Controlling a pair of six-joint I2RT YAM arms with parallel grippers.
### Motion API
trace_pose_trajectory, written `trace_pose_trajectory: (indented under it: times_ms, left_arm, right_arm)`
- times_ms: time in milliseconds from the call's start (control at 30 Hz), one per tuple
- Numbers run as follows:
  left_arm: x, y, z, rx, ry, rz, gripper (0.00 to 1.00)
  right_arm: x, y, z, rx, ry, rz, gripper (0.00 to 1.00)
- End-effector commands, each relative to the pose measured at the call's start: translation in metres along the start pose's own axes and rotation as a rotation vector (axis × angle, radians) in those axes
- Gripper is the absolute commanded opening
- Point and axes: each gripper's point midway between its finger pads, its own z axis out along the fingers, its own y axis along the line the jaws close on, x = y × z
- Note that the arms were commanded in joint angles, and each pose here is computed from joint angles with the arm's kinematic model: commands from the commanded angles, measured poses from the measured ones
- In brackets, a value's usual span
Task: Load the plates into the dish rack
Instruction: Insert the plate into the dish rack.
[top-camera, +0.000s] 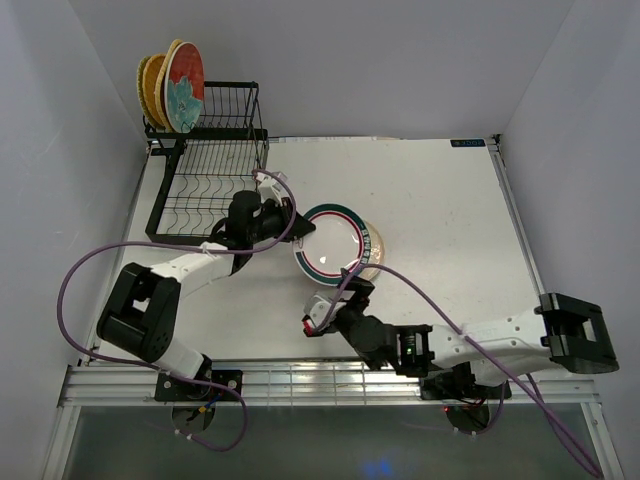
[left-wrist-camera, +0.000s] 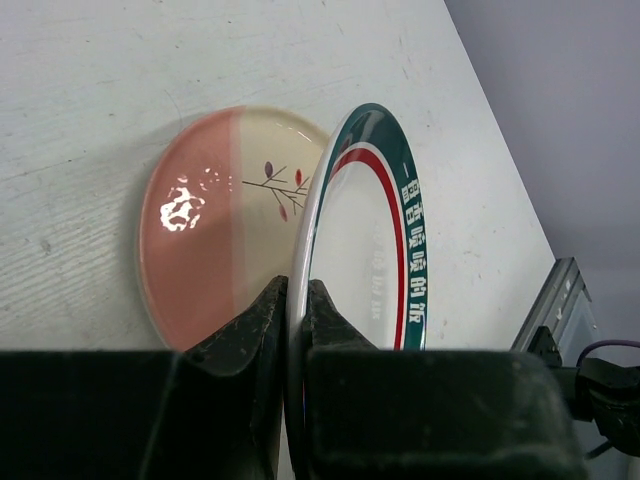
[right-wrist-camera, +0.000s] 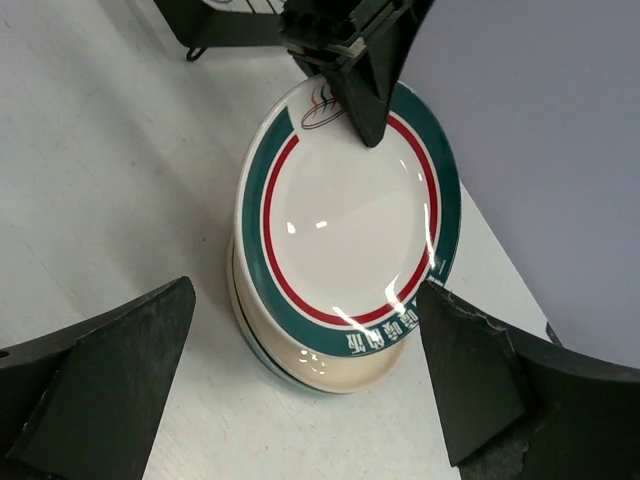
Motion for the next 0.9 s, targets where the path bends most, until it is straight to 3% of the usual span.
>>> trace_pose_trajectory:
  times_ms: [0,167,367,600,867]
  left_arm:
    - [-0.032,-0.011,-0.010,-0.007,-0.117,0.058,0.00]
    - [-0.042,-0.008,-0.015,-0.045,-0.164,0.089,0.00]
    - [-0.066,-0.011,-0.031,-0.096,-0.260,0.164,0.00]
    - [-0.108,-0.021,-0.059,-0.168,-0.409,0.275,0.00]
    - [-0.179,-0.043,-0.110,-0.300,-0.630,0.416,0.00]
  right_arm:
    - [-0.021,-0.012,-0.015,-0.038,-0.115,0.201,0.97]
    - [-0.013,-0.055,-0.026,0.042,-0.164,0.412,0.96]
    - [0.025,-0.111,-0.024,0.274,-0.088,0.623,0.98]
    - [0.062,-0.167,-0.030,0.577,0.010,0.769,0.96]
    - [0.055,-0.216,-0.032,0.728,-0.001,0.863,0.92]
